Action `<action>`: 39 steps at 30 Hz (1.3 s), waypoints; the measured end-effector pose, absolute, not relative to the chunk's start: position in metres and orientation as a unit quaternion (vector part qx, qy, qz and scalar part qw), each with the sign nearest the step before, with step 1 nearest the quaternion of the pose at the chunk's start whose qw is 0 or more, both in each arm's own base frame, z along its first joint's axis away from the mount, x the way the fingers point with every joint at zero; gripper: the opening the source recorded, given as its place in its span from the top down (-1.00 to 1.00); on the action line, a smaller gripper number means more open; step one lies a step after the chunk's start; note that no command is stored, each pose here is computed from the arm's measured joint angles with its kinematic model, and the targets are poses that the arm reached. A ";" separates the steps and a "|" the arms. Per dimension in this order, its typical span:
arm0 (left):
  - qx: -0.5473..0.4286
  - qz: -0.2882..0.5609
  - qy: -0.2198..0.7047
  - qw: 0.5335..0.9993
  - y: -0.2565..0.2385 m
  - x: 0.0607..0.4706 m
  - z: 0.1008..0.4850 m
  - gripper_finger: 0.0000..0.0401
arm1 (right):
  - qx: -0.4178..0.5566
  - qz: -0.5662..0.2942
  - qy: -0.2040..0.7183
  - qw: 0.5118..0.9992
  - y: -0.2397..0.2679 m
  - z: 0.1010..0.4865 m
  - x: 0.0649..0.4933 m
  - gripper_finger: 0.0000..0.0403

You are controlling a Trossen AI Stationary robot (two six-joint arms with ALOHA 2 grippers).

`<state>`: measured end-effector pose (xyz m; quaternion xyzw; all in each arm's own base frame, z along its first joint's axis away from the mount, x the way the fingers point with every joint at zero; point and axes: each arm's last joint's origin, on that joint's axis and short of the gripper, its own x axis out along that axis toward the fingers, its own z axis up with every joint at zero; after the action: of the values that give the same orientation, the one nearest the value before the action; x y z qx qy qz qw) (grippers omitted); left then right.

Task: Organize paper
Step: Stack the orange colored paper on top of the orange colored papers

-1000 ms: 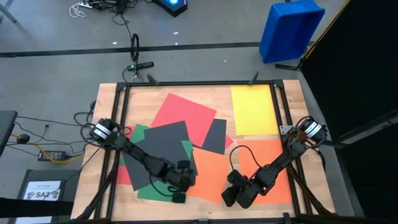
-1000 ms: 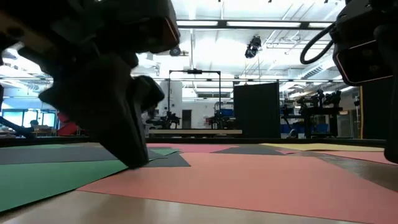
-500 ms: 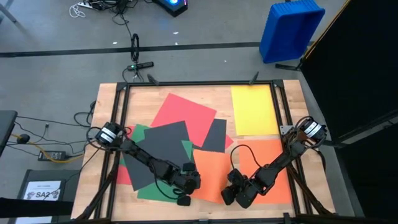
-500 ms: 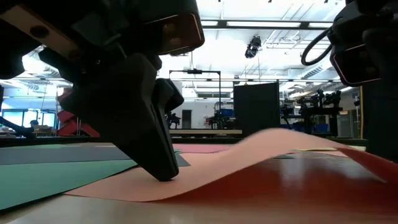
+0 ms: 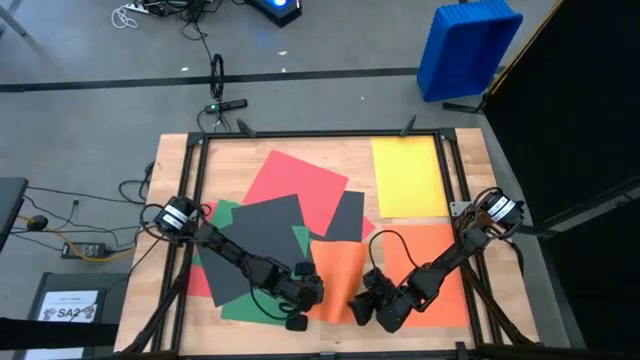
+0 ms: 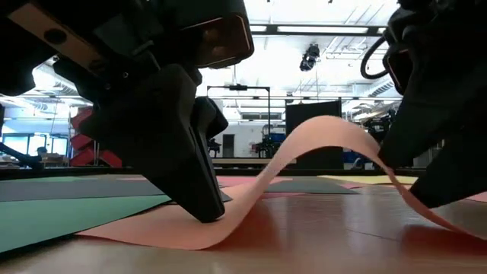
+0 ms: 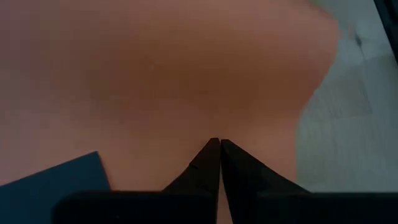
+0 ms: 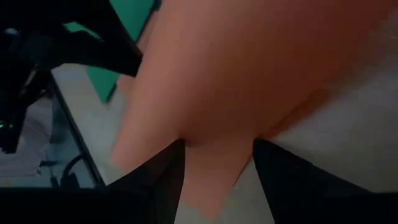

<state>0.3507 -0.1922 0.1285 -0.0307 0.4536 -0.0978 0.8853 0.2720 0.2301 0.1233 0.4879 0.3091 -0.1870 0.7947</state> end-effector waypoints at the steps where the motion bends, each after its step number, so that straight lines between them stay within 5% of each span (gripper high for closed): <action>1: -0.031 -0.098 0.454 0.885 -0.192 0.351 0.128 1.00 | 0.489 -0.182 0.307 0.796 0.231 0.124 0.273 0.14; 27: -0.030 -0.099 0.454 0.885 -0.192 0.351 0.128 1.00 | 0.351 -0.161 0.272 0.881 0.228 0.130 0.277 -0.05; 39: -0.031 -0.099 0.455 0.885 -0.192 0.351 0.128 1.00 | 0.328 -0.186 0.293 0.879 0.212 0.107 0.260 -0.20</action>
<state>0.3505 -0.1920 0.1281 -0.0308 0.4547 -0.0985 0.8847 0.2601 0.2117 0.1066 0.3281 0.2925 -0.1856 0.8788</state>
